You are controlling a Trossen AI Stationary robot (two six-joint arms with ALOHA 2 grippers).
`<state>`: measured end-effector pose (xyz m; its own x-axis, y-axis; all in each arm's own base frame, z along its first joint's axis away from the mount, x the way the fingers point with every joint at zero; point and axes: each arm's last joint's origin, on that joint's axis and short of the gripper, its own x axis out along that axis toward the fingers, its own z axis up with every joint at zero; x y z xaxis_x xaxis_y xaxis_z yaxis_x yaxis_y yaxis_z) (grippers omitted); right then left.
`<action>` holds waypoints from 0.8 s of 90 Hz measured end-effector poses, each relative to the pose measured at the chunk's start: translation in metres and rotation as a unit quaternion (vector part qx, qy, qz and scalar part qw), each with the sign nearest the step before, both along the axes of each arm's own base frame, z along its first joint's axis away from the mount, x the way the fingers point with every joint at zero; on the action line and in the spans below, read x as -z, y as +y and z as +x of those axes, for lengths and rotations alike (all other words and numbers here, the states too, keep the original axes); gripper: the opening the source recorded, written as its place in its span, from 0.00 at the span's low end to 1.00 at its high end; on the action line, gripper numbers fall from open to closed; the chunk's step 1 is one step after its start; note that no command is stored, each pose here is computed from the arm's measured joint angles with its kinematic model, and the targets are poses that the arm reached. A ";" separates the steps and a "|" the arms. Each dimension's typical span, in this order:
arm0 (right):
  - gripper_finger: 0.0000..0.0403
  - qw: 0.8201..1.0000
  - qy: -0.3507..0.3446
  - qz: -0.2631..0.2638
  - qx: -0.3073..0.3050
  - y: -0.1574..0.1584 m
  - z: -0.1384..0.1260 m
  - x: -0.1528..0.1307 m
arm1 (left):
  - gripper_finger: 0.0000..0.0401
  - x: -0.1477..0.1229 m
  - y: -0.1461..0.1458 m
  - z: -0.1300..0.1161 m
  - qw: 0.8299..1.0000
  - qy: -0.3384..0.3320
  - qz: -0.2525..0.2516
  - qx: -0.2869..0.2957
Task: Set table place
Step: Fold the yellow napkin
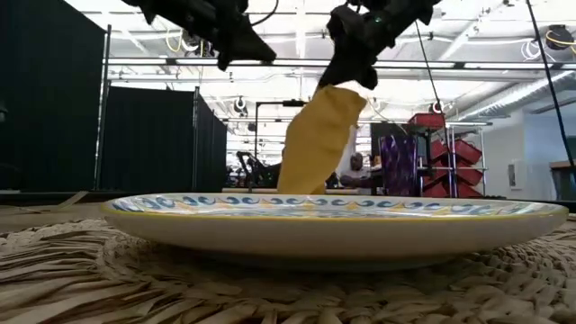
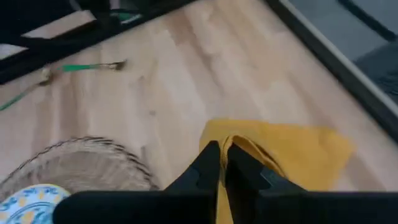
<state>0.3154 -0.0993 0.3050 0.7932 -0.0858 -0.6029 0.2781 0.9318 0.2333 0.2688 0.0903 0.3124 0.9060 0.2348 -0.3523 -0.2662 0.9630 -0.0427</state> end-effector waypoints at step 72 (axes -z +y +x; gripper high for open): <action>0.00 0.974 -0.197 -0.091 -0.060 -0.006 -0.008 -0.158 | 0.00 -0.036 -0.022 -0.048 0.998 -0.047 0.033 0.004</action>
<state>0.3076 -0.1056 0.4627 0.9707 -0.0559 -0.2337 0.0875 0.9880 0.1275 0.2209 0.0680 0.3482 0.9359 0.2477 -0.2504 -0.2568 0.9665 -0.0038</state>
